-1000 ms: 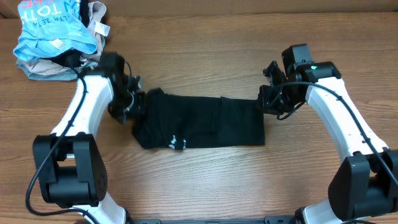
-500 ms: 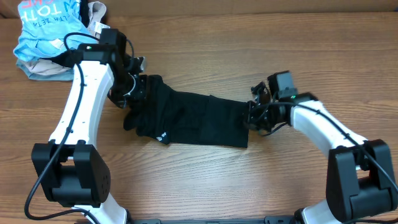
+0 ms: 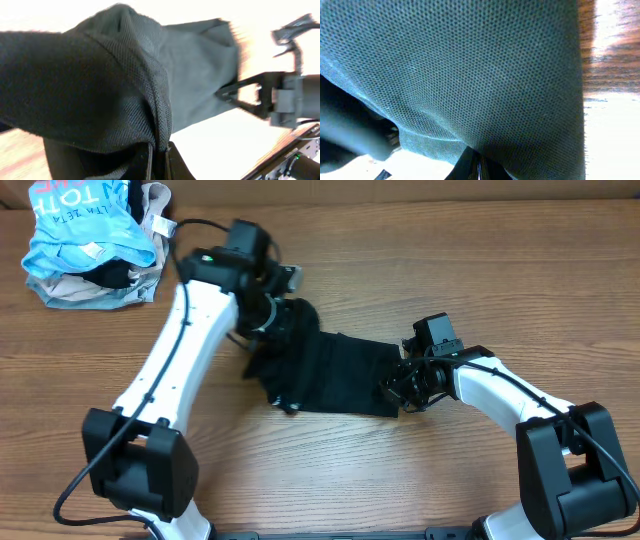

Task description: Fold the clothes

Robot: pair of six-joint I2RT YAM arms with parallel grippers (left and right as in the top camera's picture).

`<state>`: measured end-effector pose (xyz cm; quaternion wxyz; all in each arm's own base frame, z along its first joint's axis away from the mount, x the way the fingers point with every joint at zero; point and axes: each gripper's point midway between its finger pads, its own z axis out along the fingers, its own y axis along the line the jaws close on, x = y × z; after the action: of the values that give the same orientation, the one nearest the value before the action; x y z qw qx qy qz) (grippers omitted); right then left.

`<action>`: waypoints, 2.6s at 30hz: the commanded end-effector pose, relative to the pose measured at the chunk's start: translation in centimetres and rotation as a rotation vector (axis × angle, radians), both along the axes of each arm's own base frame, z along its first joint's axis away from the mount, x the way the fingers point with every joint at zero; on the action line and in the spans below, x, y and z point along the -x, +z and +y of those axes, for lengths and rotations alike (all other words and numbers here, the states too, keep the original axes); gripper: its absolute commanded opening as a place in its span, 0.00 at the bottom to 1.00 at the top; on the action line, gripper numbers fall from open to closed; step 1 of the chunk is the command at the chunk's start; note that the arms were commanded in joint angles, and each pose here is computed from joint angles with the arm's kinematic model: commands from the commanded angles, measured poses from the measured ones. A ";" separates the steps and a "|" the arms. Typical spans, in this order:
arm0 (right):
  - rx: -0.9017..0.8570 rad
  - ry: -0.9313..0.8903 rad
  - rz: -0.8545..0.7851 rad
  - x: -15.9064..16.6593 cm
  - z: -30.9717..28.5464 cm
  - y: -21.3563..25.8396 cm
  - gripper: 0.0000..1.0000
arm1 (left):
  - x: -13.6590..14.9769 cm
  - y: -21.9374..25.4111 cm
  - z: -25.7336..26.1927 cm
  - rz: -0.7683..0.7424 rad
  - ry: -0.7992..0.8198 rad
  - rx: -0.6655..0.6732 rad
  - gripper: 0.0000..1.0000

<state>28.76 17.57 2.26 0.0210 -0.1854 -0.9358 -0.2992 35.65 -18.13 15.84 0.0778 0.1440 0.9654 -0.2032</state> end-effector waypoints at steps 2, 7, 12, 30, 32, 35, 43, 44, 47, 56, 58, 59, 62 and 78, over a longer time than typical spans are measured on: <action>0.011 -0.019 0.003 -0.2 -0.2 -0.2 0.04 | 0.7 1.8 -6.1 -0.067 -0.084 0.087 0.05; 0.011 -0.019 0.001 -0.2 -0.2 -0.2 0.04 | 1.2 2.1 -9.7 -0.121 -0.110 0.098 0.07; -0.026 -0.025 -0.042 -1.2 -0.1 0.7 0.04 | 1.4 0.6 -10.7 -0.114 -0.105 0.052 0.06; 0.029 -0.394 -0.665 -3.2 -15.7 24.2 0.07 | 2.2 -4.2 -16.7 -0.022 -0.165 0.139 0.04; 0.038 -0.413 -0.642 -2.6 -16.3 23.8 0.08 | 2.8 -4.0 -17.5 -0.013 -0.181 0.160 0.04; 0.050 -0.403 -0.626 -2.1 -16.6 23.4 0.11 | 4.4 -3.6 -18.9 0.019 -0.224 0.206 0.09; 0.052 -0.399 -0.632 -2.2 -16.6 23.4 0.36 | 6.0 -2.8 -21.0 0.009 -0.283 0.234 0.88; 0.051 -0.399 -0.630 -2.2 -16.6 23.4 0.37 | 5.7 -2.3 -21.0 -0.001 -0.280 0.241 0.92; 0.057 -0.388 -0.620 -1.9 -16.5 23.1 0.38 | 2.9 0.9 -20.1 -0.062 -0.236 0.273 1.00; 0.071 -0.340 -0.568 -1.5 -16.0 21.5 0.42 | -6.4 8.1 -9.1 -0.213 0.055 0.171 1.00; 0.068 -0.310 -0.544 -1.7 -15.3 20.8 0.42 | -7.8 8.3 -6.4 -0.220 0.098 0.159 1.00; 0.067 -0.288 -0.531 -2.0 -14.7 20.2 0.42 | -8.4 8.2 -5.0 -0.216 0.127 0.155 1.00; 0.058 -0.229 -0.480 -2.9 -12.0 18.6 0.43 | -9.7 7.9 -1.8 -0.205 0.199 0.145 1.00; 0.289 0.016 -0.212 -2.4 -0.2 6.0 0.45 | -10.5 6.9 3.1 -0.207 0.262 0.038 1.00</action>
<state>30.85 17.99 9.17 -0.0907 -0.1347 -0.9634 -0.2135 46.06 -15.23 22.04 0.1903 0.0157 0.9589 -0.2100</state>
